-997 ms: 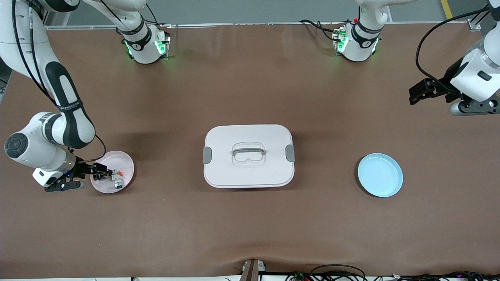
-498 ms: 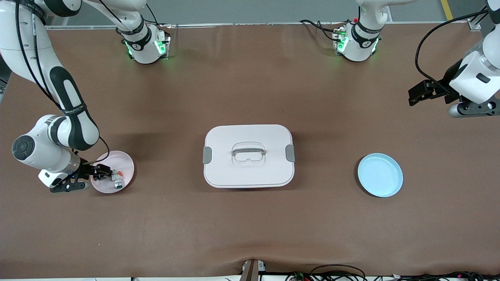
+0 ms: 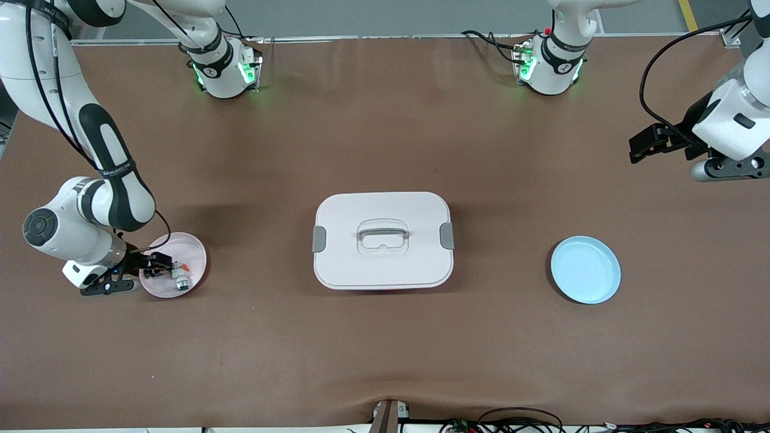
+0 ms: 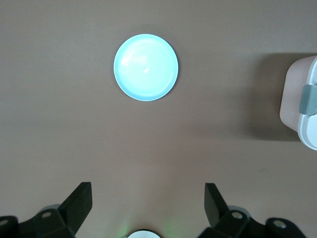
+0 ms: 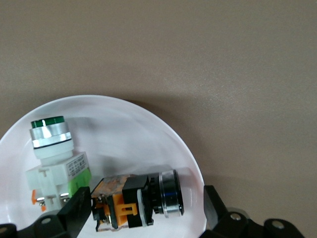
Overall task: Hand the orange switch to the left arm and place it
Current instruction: 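Lower the right gripper and grasp the black-and-orange switch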
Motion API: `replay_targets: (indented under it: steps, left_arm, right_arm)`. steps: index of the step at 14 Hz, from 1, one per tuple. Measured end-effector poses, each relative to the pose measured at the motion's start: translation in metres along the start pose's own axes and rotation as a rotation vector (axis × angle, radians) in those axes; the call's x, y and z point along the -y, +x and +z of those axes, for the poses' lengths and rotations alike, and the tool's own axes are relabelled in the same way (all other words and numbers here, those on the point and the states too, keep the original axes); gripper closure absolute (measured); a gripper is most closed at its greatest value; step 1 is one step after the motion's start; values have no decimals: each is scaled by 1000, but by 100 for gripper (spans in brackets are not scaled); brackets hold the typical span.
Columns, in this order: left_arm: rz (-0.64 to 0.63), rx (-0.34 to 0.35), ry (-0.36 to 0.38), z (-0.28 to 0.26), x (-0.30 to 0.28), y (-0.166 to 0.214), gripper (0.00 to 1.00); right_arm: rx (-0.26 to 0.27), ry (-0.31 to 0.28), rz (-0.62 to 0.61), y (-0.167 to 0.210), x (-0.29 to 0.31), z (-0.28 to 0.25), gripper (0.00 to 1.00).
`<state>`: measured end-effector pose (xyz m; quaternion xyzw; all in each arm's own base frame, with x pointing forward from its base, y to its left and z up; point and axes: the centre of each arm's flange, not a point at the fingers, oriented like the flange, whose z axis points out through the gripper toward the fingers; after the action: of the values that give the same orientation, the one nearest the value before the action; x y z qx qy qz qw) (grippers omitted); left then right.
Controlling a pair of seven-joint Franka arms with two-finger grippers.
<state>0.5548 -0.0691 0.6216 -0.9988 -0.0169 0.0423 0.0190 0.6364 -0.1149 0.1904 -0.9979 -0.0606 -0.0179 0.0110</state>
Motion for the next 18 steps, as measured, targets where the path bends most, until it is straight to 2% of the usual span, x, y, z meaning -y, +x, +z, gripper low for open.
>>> replay_targets:
  steps: [13,18]
  left_arm:
    - [0,0,0,0,0,0,0]
    - [0,0,0,0,0,0,0]
  right_arm:
    - [-1,1,-4,1,3,0,0]
    - [0,1,-4,1,3,1,4]
